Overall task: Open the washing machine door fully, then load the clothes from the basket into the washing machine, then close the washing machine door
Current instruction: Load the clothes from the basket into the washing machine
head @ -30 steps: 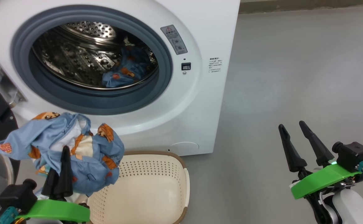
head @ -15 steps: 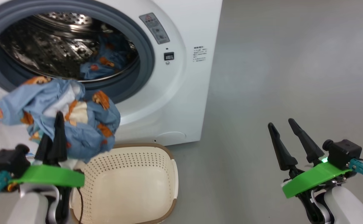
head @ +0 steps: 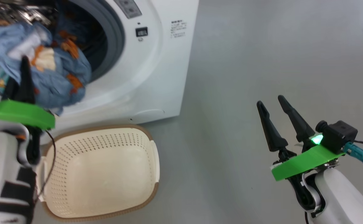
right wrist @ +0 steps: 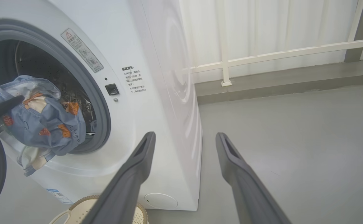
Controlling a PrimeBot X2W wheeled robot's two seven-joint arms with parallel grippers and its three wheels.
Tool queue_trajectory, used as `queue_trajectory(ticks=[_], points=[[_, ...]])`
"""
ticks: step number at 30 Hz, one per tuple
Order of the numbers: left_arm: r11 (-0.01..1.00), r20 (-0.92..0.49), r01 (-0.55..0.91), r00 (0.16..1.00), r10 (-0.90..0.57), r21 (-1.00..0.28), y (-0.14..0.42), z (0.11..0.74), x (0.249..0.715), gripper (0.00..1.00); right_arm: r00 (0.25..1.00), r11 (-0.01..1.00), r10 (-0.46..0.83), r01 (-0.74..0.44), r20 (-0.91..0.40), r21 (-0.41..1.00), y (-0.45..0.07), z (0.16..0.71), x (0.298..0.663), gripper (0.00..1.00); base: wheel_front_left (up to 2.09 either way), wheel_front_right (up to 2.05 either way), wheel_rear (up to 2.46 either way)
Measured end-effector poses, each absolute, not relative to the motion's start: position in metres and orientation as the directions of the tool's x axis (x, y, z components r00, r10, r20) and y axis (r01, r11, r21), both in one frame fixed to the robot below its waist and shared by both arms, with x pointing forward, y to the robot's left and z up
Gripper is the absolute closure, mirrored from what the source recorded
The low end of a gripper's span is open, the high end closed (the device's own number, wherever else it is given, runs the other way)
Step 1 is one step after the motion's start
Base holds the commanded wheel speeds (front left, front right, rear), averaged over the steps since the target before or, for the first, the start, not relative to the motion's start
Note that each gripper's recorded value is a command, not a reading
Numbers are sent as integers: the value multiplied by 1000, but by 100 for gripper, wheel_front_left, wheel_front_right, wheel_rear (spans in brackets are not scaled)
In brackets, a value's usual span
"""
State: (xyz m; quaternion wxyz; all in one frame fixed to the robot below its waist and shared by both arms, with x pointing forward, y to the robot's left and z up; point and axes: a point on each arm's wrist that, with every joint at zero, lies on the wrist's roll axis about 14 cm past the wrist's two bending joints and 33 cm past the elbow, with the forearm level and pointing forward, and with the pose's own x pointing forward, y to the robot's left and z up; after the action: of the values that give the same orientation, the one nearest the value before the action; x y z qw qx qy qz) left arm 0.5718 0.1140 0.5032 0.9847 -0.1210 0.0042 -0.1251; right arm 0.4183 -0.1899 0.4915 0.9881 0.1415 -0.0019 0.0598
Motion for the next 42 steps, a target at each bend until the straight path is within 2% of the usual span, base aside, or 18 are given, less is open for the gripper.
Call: queue_trajectory(ticks=[11,13,24,31,39,42], points=[[942,7,252,966,-257,-223,100,486,656,100,995,961,86,-72,-42,268,-198,462,440,0,0,0,0],[945,-1,268,962,-273,-186,94,478,675,100,994,965,87,-69,-62,255,-198,452,447,0,0,0,0],[947,-24,273,960,-281,-167,82,440,732,100,988,963,88,-52,-127,265,-193,412,471,0,0,0,0],[946,53,295,955,-291,-132,74,441,757,100,984,964,75,-29,-164,265,-196,390,477,0,0,0,0],[943,378,292,901,-215,-160,83,527,769,100,979,964,66,-13,-192,264,-196,374,482,0,0,0,0],[945,389,276,901,-191,-174,89,528,768,100,979,964,64,-10,-195,264,-197,373,482,0,0,0,0]])
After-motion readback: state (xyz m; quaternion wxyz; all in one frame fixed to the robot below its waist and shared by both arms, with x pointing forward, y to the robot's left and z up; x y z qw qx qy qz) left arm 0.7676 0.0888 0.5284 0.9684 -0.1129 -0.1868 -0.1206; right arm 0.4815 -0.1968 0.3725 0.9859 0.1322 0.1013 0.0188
